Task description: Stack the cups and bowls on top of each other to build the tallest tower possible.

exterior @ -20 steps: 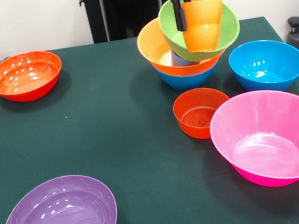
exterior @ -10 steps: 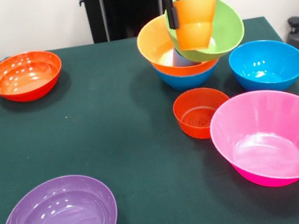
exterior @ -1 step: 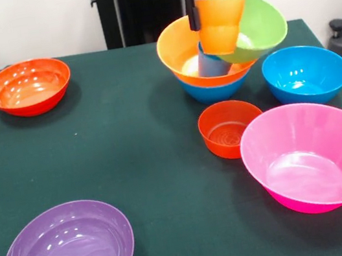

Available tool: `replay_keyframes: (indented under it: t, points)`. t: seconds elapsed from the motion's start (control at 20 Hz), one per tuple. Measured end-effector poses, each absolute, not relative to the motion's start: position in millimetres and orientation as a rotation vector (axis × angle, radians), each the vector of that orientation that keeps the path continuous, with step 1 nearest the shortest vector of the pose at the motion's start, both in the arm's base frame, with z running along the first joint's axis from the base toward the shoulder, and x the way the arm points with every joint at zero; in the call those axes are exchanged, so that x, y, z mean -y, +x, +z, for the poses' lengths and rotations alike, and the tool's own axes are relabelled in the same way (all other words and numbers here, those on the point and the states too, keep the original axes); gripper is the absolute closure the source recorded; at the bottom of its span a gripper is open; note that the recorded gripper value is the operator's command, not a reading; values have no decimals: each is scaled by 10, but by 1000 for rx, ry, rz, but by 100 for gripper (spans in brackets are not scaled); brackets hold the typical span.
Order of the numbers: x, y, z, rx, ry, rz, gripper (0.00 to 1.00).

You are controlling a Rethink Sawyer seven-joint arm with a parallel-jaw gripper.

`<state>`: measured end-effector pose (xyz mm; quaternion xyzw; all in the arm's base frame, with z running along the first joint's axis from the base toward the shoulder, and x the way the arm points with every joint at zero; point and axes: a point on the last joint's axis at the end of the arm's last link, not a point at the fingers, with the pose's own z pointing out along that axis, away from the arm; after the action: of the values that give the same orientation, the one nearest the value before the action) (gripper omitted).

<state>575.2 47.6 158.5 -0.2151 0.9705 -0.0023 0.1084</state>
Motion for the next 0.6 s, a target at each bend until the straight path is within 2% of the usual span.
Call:
replay_keyframes:
  t: [0.25,0.6]
  points:
    - [-459,5709,1617,-2902,-625,4,100]
    - [-446,5746,1860,-2959,-571,34,100]
